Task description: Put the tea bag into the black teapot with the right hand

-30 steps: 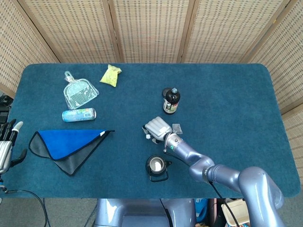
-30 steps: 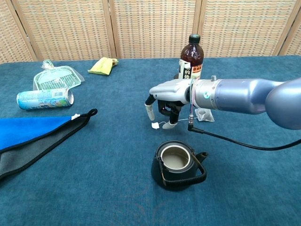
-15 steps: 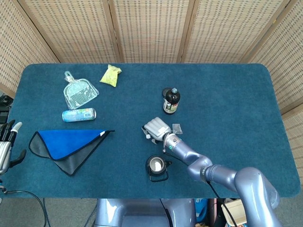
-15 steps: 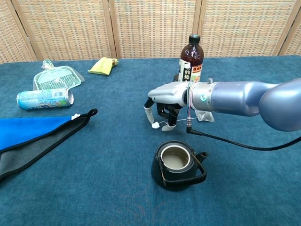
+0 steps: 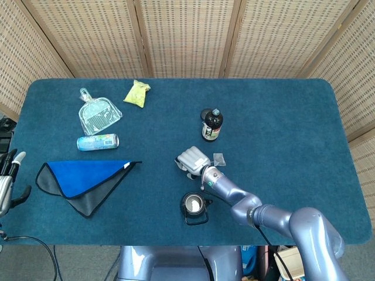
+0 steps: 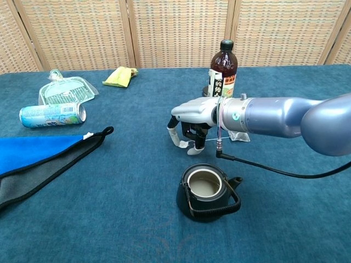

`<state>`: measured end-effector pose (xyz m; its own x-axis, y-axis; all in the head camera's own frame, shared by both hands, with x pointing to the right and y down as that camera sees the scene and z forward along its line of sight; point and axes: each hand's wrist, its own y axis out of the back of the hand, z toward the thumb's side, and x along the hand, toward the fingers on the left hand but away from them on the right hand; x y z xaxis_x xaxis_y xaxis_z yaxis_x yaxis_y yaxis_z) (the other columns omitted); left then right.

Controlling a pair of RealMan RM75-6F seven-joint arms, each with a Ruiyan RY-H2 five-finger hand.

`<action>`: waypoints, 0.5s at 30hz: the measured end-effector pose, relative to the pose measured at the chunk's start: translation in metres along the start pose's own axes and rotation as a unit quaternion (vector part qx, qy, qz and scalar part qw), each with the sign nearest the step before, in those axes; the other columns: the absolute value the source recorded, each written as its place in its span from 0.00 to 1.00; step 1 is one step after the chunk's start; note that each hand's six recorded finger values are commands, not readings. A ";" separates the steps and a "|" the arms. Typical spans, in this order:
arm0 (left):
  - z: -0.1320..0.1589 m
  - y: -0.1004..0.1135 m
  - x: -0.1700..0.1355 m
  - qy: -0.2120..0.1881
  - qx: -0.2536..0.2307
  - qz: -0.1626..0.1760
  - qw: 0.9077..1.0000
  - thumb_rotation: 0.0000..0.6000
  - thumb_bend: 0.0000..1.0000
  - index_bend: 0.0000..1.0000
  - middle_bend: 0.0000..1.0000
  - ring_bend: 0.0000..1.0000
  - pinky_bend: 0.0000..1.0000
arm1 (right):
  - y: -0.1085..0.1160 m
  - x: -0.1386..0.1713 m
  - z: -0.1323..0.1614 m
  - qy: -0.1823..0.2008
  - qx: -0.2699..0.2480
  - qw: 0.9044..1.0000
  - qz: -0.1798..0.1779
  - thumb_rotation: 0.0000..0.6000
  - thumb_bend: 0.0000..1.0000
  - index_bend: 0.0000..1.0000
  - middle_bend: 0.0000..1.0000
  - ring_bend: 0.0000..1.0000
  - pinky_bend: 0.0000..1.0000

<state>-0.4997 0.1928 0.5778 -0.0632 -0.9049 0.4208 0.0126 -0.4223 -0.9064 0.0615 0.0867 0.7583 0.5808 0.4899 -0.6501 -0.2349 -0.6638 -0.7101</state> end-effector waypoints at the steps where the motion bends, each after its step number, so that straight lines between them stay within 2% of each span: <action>1: 0.000 0.000 0.000 0.000 0.000 0.000 1.000 1.00 0.38 0.04 0.00 0.00 0.00 | 0.000 0.000 0.000 0.000 0.000 1.000 0.000 1.00 0.44 0.50 0.91 0.94 0.94; 15: -0.003 -0.003 -0.001 0.003 -0.001 -0.002 1.000 1.00 0.38 0.04 0.00 0.00 0.00 | 0.003 -0.004 -0.003 -0.005 0.000 1.000 0.001 1.00 0.44 0.50 0.91 0.94 0.94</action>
<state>-0.5025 0.1948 0.5796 -0.0699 -0.9026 0.4248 0.0107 -0.4265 -0.9044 0.0605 0.0813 0.7599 0.5720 0.4948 -0.6542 -0.2351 -0.6652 -0.7087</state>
